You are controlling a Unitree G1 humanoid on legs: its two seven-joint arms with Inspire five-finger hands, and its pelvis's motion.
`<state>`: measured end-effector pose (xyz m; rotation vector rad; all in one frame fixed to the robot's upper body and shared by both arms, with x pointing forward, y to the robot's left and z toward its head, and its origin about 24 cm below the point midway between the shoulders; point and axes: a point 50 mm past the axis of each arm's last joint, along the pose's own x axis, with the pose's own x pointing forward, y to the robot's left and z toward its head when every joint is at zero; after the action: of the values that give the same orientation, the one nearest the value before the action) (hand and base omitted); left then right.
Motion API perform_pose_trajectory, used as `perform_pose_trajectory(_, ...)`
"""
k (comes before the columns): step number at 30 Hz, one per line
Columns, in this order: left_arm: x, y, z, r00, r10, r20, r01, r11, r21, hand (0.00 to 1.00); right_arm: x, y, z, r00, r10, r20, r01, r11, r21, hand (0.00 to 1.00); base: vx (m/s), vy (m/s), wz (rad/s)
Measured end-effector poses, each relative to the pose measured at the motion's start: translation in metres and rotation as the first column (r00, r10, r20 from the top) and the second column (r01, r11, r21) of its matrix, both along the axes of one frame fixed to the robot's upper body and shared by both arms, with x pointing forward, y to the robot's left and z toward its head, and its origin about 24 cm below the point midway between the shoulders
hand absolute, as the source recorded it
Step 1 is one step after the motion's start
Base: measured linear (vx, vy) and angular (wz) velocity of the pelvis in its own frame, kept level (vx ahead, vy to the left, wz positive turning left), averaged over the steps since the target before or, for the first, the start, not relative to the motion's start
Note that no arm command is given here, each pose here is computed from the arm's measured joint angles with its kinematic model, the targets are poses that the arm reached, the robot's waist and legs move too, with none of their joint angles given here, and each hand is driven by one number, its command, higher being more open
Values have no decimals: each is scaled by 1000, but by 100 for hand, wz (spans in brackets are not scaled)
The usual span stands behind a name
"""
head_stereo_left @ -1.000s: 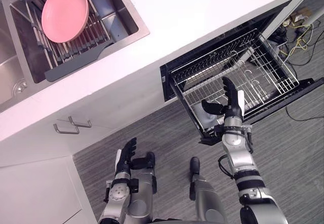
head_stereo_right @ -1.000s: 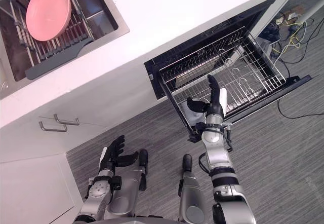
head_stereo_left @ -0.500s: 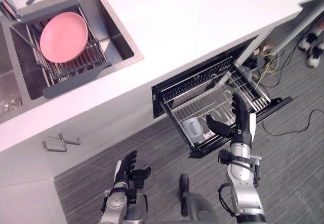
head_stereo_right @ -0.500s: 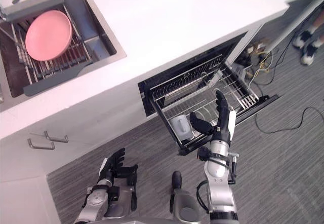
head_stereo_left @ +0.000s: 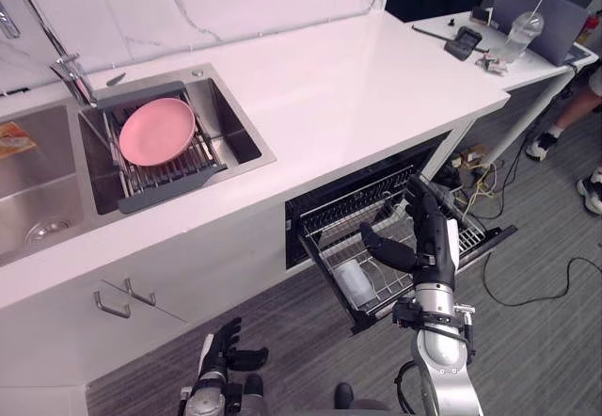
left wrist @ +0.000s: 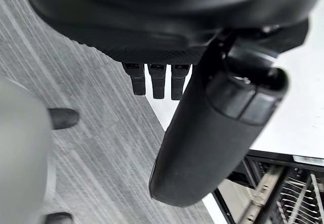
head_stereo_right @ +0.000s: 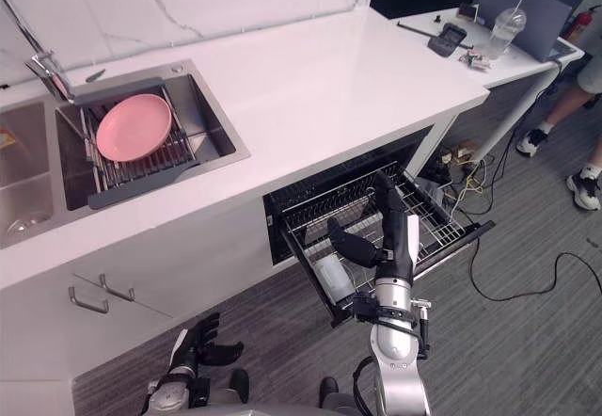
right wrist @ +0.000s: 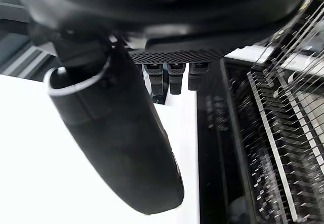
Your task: Walk over to the sink, pick up the cup, carry it to the dishwasher, place the cup inside the dishwasher, then close the dishwasher door
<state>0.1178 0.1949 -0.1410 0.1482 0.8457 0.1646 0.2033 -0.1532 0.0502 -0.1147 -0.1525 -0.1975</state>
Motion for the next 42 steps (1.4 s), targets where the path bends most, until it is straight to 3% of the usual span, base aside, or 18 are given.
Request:
perform_pose_trajectory(16, 7, -5, 3, 999, -26, 31, 25, 999, 26, 90, 27, -2, 37, 983, 3, 183, 33, 980, -197, 90, -7, 38, 70)
perform_pose_trajectory(31, 8, 5, 5, 996, -88, 17, 87, 994, 70, 90, 29, -4, 32, 989, -9, 147, 54, 950, -309, 90, 147, 37, 43)
perform_pose_trajectory(36, 3, -11, -1, 995, -97, -8, 97, 995, 25, 90, 28, -20, 36, 988, -17, 151, 74, 922, -380, 90, 258, -93, 17)
perform_pose_trajectory(42, 10, -13, 1, 994, -114, 5, 114, 993, 14, 90, 18, -33, 40, 983, -79, 166, 136, 917, -375, 90, 181, -59, 0)
